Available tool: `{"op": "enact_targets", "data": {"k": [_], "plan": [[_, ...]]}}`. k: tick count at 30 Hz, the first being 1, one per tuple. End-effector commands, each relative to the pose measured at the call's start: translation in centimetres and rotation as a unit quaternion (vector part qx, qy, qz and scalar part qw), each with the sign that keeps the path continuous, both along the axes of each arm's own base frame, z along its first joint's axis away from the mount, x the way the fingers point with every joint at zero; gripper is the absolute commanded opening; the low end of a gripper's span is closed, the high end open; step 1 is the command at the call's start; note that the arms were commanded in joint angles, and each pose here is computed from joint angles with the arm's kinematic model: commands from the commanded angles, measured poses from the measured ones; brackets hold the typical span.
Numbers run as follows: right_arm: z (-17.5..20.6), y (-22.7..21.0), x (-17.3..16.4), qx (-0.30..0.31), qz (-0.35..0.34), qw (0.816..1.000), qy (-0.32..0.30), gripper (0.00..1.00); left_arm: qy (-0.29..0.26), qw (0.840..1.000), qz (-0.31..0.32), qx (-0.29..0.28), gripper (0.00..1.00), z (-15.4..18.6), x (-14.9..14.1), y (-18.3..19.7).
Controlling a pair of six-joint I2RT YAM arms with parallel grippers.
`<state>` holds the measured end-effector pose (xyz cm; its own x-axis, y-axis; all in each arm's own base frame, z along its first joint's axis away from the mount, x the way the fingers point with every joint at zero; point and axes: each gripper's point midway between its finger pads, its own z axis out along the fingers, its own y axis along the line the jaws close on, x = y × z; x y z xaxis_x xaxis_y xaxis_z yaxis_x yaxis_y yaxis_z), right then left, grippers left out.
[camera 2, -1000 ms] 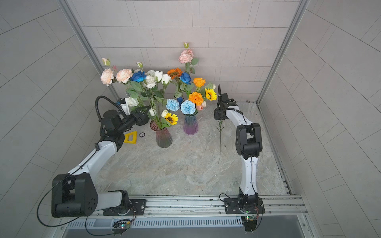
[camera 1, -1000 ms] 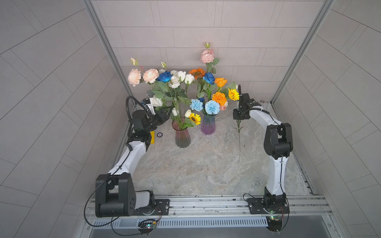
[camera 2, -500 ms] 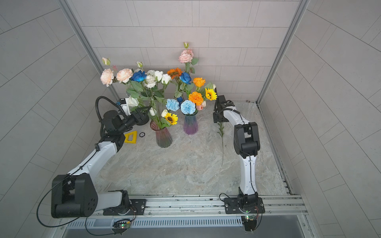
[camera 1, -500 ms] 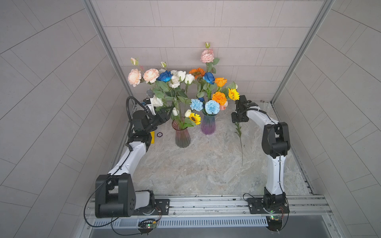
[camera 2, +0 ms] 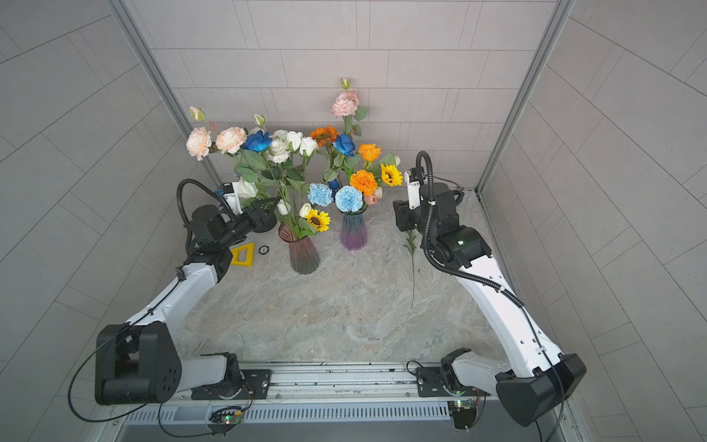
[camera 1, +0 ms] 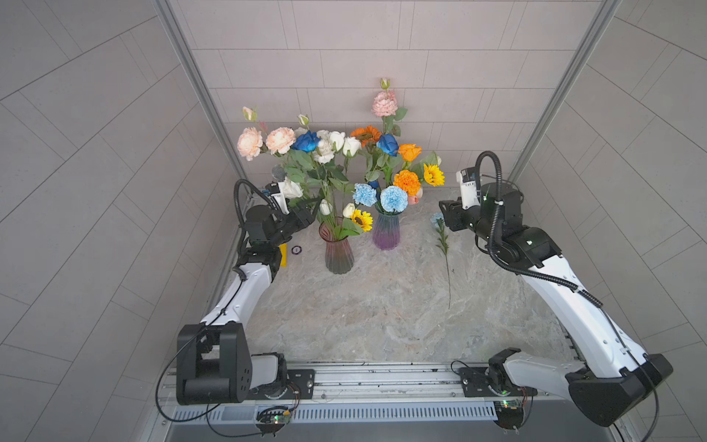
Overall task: Pick out blue flowers from the vase
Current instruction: Place the flower at the center of the board, then pick up the flower from the vase.
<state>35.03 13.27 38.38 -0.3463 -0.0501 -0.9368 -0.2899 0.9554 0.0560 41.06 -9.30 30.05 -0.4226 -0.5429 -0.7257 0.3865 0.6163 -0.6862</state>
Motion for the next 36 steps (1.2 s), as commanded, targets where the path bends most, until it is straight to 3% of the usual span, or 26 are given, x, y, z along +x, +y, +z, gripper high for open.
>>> {"op": "enact_targets", "data": {"k": [1, 7, 18, 22, 24, 26, 31, 36], "plan": [[3.5, 5.2, -1.4, 0.036, 0.102, 0.994, -0.035, 0.56, -0.029, 1.0, -0.002, 0.001, 0.52, 1.2, -0.9, -0.2], [6.6, 15.0, -0.9, 0.046, 0.234, 0.968, -0.071, 0.56, -0.03, 0.999, 0.011, -0.012, 0.5, 1.3, -1.8, 0.1], [7.5, 25.8, 1.4, 0.056, 0.35, 0.933, -0.065, 0.57, -0.029, 1.0, 0.004, -0.003, 0.5, 2.1, -2.5, -0.1], [6.8, 28.2, 2.5, 0.048, 0.367, 0.927, -0.055, 0.58, -0.031, 1.0, 0.003, -0.003, 0.33, 2.2, -2.5, -0.1], [6.3, 29.1, 3.1, 0.045, 0.37, 0.927, -0.049, 0.58, -0.033, 0.999, 0.002, -0.003, 0.32, 2.3, -2.4, -0.1], [5.4, 29.8, 3.8, 0.038, 0.367, 0.928, -0.042, 0.58, -0.031, 1.0, 0.004, -0.003, 0.38, 2.2, -2.3, -0.1], [3.4, 30.4, 4.8, 0.014, 0.355, 0.934, -0.029, 0.58, -0.047, 0.999, 0.004, 0.005, 0.68, 2.7, -1.9, -0.1], [2.6, 30.6, 5.2, 0.008, 0.351, 0.936, -0.024, 0.58, -0.045, 0.999, 0.014, 0.006, 0.72, 2.5, -0.9, 0.3]]}}
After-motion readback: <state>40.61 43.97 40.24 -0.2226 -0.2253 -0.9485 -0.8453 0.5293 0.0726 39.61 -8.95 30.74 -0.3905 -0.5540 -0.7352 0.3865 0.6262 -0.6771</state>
